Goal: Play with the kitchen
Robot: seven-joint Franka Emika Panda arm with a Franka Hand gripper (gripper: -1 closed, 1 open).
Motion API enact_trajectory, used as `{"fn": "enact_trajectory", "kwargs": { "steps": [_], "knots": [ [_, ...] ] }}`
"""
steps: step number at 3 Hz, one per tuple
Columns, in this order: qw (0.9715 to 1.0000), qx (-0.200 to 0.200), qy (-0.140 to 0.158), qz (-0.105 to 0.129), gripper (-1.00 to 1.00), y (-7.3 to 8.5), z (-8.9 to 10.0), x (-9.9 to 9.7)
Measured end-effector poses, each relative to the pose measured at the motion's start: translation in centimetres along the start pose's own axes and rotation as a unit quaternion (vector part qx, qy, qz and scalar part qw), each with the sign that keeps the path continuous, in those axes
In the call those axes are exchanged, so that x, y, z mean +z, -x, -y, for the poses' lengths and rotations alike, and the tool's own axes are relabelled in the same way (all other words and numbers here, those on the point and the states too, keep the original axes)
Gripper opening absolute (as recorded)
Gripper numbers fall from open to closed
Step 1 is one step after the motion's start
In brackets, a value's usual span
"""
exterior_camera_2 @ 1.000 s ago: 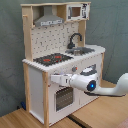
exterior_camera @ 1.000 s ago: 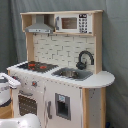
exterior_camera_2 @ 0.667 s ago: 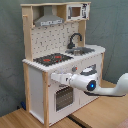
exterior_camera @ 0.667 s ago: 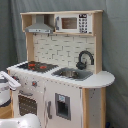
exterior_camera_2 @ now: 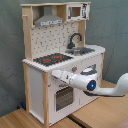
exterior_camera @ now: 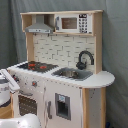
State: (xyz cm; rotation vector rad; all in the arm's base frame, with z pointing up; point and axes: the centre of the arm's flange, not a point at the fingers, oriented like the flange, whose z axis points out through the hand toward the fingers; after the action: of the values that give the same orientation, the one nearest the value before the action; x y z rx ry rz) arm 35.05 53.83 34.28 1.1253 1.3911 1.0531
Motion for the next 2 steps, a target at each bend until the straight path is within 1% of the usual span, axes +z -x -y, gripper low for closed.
{"fn": "enact_trajectory", "kwargs": {
  "steps": [1, 2],
  "knots": [
    [0.9979, 0.064, -0.001, -0.001, -1.00, 0.00, -0.01, -0.04],
    [0.9925, 0.122, -0.001, -0.004, -1.00, 0.05, 0.00, -0.06]
  ]
}}
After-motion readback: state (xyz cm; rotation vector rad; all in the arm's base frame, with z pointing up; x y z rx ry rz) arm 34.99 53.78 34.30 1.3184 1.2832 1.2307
